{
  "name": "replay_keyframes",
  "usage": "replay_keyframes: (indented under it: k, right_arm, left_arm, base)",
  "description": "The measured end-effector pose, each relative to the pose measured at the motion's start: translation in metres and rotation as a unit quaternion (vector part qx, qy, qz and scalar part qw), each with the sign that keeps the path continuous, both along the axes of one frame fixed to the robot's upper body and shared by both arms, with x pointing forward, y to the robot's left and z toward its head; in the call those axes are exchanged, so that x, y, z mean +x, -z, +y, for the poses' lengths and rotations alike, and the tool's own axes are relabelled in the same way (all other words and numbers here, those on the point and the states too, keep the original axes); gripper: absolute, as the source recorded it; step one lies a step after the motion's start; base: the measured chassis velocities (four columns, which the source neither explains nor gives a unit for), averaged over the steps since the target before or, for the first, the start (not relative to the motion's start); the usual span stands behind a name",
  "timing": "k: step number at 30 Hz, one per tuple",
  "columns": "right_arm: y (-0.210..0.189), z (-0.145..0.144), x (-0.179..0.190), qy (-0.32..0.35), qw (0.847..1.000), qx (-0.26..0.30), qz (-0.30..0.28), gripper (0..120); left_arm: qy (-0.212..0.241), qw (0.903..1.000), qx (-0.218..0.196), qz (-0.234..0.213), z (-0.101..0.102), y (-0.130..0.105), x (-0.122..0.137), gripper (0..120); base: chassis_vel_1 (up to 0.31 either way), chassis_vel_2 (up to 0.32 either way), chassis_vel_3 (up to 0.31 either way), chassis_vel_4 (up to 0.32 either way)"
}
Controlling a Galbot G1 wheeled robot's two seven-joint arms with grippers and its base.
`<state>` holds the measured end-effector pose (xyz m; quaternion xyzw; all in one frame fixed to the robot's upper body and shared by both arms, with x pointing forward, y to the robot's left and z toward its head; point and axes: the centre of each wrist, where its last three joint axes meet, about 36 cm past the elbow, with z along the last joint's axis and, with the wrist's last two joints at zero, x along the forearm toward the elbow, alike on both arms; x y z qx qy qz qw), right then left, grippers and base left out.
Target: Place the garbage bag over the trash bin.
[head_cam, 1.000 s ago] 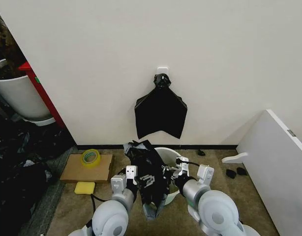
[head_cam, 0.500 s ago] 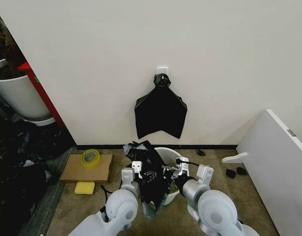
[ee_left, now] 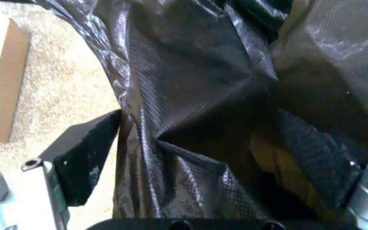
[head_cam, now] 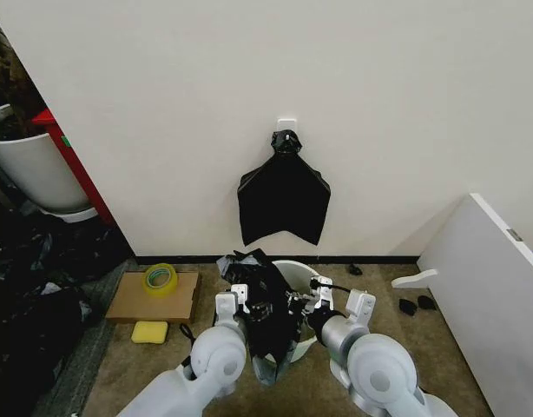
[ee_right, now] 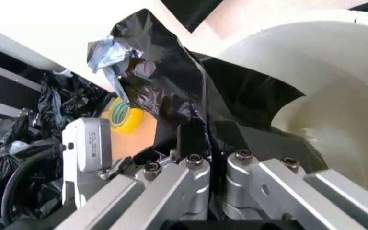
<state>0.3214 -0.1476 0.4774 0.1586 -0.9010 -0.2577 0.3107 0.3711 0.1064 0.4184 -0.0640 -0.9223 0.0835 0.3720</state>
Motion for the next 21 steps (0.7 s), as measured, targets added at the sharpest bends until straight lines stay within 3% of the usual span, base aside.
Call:
replay_keyframes:
  k: [21]
  right_arm:
    - [-0.003,-0.003,-0.002,0.007,1.000,0.000,-0.005,0]
  left_arm:
    - [-0.024,0.9987,0.032,0.032,-0.006,0.016,0.006,20]
  base:
    - [0.000,0.000,0.000,0.000]
